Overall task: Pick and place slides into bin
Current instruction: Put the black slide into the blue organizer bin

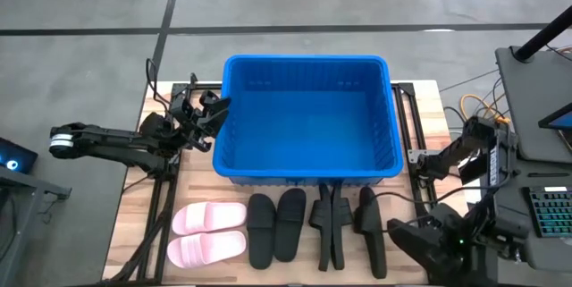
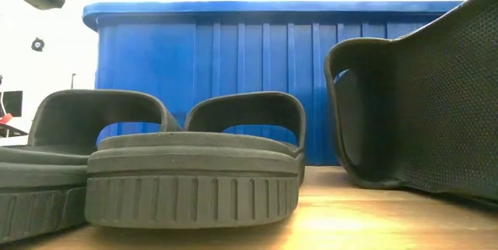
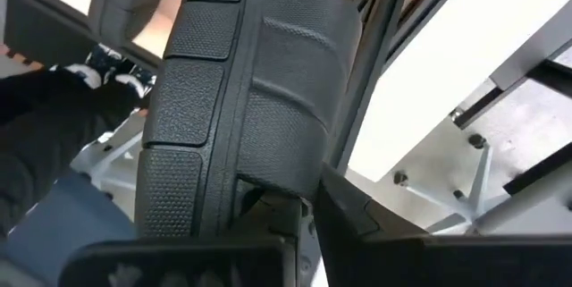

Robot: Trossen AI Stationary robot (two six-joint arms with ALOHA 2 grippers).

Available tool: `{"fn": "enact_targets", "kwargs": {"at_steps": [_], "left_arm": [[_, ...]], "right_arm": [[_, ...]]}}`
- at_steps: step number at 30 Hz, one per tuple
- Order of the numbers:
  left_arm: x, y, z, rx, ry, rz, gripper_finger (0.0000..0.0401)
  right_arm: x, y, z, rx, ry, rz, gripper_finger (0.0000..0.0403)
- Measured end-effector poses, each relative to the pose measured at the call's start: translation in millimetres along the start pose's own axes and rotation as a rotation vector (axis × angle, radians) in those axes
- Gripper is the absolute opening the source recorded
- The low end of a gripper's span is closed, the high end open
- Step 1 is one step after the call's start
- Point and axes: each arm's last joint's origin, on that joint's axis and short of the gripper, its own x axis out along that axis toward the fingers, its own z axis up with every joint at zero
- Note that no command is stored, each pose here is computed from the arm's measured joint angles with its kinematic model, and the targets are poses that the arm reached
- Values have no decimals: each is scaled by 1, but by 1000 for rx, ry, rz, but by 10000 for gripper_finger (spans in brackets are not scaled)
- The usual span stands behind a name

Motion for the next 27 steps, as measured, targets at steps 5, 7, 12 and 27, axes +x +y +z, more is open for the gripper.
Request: {"fn": "enact_targets", "kwargs": {"at_steps": [5,7,12,27], "left_arm": [[0,0,0,0,-1,0,195],[1,0,1,0,-4,-1,195],[1,0,1,0,-3,-1,195],[0,0,1,-67,-3,-3,195]], "right_arm": [[-6,-7,0,-12,100,-41,12],[-11,-11,2,-16,118,-31,12],[-26,-20,8,-23,83,66,12],[-78,-42,40,-12,-450,664,12]]}}
